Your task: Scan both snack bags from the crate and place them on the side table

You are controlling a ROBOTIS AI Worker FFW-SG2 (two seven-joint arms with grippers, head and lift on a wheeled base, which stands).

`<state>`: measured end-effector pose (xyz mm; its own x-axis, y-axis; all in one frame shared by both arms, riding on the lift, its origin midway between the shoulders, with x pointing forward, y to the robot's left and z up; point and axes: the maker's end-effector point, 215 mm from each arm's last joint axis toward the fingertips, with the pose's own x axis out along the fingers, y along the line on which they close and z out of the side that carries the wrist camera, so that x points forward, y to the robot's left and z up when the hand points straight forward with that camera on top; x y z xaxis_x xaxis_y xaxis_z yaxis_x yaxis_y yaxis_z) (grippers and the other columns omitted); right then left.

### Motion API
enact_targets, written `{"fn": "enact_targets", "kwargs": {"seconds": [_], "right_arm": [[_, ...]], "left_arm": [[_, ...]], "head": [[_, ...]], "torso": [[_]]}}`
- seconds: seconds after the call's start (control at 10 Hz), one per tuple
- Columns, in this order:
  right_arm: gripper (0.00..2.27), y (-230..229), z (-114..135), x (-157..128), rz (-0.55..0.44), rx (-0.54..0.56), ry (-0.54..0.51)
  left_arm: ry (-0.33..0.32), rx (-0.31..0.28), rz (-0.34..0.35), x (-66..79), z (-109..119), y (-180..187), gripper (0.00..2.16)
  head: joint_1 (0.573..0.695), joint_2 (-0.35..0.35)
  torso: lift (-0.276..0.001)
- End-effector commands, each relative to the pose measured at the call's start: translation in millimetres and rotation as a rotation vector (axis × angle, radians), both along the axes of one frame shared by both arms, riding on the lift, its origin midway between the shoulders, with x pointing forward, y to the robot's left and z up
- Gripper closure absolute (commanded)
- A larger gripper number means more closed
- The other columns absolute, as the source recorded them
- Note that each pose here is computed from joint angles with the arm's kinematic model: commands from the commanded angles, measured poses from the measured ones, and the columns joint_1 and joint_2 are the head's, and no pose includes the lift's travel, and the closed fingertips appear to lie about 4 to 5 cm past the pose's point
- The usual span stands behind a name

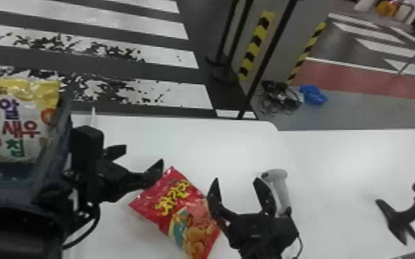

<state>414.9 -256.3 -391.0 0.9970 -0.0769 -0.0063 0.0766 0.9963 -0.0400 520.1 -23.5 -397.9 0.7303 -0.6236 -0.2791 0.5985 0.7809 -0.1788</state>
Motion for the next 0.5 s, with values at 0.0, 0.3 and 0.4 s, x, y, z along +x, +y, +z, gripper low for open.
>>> {"fn": "enact_targets", "kwargs": {"seconds": [0.0, 0.3, 0.4], "right_arm": [[0.08, 0.4, 0.0, 0.0, 0.000, 0.001, 0.000], [0.08, 0.2, -2.2, 2.3, 0.000, 0.010, 0.009], [0.08, 2.2, -3.2, 4.2, 0.007, 0.017, 0.014]], "left_arm": [[-0.097, 0.102, 0.103, 3.9, 20.9, 33.6, 0.03], [-0.208, 0.133, 0.242, -5.6, 64.6, 118.9, 0.03], [-0.262, 0.115, 0.255, -13.2, 82.0, 132.8, 0.03]], "head": [[0.695, -0.336], [0.695, -0.249], [0.695, -0.217]], "torso": [[-0.095], [-0.095], [-0.095]]}}
